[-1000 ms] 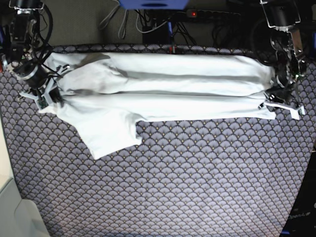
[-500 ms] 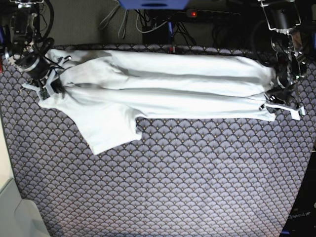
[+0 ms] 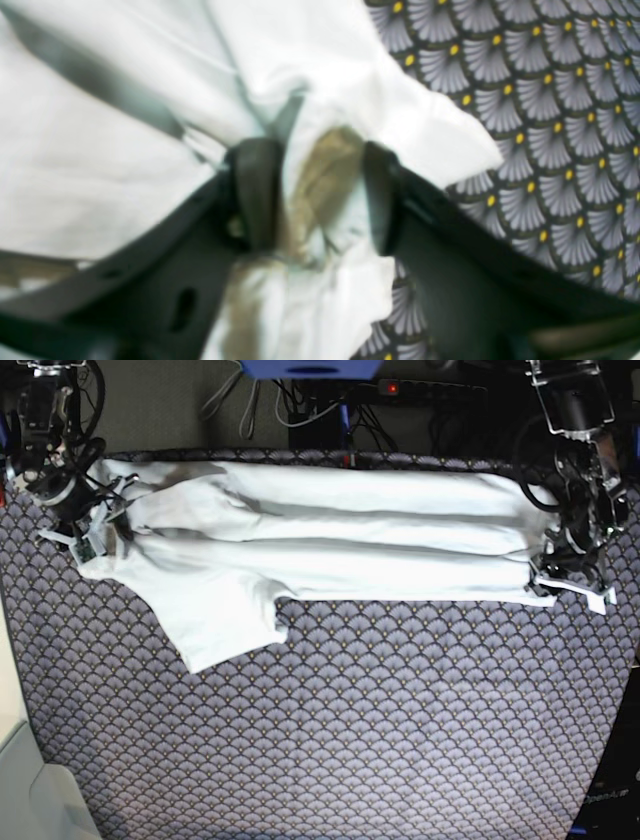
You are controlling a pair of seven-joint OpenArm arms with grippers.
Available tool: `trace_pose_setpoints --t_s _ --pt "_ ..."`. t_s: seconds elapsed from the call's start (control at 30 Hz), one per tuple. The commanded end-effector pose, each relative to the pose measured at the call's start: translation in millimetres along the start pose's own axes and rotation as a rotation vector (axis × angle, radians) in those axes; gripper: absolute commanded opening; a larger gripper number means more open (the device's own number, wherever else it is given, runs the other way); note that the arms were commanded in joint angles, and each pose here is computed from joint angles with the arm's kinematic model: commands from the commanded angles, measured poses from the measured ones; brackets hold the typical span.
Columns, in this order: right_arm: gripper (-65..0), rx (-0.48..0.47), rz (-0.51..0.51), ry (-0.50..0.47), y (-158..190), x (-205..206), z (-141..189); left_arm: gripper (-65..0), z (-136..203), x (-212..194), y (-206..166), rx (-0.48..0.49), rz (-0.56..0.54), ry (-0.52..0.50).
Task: Fold the T-shirt properly
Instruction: 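Lower the hem onto the shirt and open both grippers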
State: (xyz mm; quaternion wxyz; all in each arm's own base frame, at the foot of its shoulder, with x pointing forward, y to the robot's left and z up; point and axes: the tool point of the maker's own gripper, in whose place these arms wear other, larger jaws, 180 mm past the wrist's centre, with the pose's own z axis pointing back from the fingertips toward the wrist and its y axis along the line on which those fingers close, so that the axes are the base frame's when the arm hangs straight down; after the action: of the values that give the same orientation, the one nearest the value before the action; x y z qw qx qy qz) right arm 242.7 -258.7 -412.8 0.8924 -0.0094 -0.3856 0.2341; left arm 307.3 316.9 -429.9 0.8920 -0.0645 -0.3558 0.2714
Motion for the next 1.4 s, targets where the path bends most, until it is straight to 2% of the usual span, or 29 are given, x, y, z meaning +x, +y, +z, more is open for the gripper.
trace_pose_setpoints --t_s 0.0,0.13,0.27,0.63,0.73,0.87,0.93,1.0,1.13,1.37 --pt "-30.2 -0.049 0.020 -0.016 -19 8 9 -41.0 3 -12 14 0.044 -0.008 0.078" --pt "-29.1 -0.119 0.021 -0.052 -39 21 23 -40.8 6 -15 14 0.042 -0.019 0.118" --pt "-29.1 -0.177 -0.008 -0.085 -51 29 31 -40.8 16 -1 -1 0.013 -0.055 0.096" --pt "-29.1 -0.186 -0.009 -0.081 -55 27 34 -40.0 30 3 -10 -0.001 -0.109 0.078" --pt "-29.1 -0.194 -0.012 -0.081 -57 25 36 -31.7 31 4 -7 0.005 -0.113 0.077" --pt "-29.1 -0.234 -0.025 -0.096 -70 28 43 -15.0 33 12 -3 0.015 -0.127 0.062" --pt "-29.1 -0.253 -0.010 -0.129 -77 44 44 -10.2 33 14 -4 0.014 -0.129 0.058" --pt "-29.1 -0.261 -0.001 -0.148 -79 53 45 -8.0 33 16 -5 0.012 -0.129 0.054" --pt "-29.1 -0.261 0.008 -0.153 -78 56 45 -7.8 33 16 -5 0.011 -0.129 0.054" --pt "-29.1 -0.235 -0.011 -0.095 -68 30 45 -7.8 33 17 -6 0.010 -0.129 0.048"
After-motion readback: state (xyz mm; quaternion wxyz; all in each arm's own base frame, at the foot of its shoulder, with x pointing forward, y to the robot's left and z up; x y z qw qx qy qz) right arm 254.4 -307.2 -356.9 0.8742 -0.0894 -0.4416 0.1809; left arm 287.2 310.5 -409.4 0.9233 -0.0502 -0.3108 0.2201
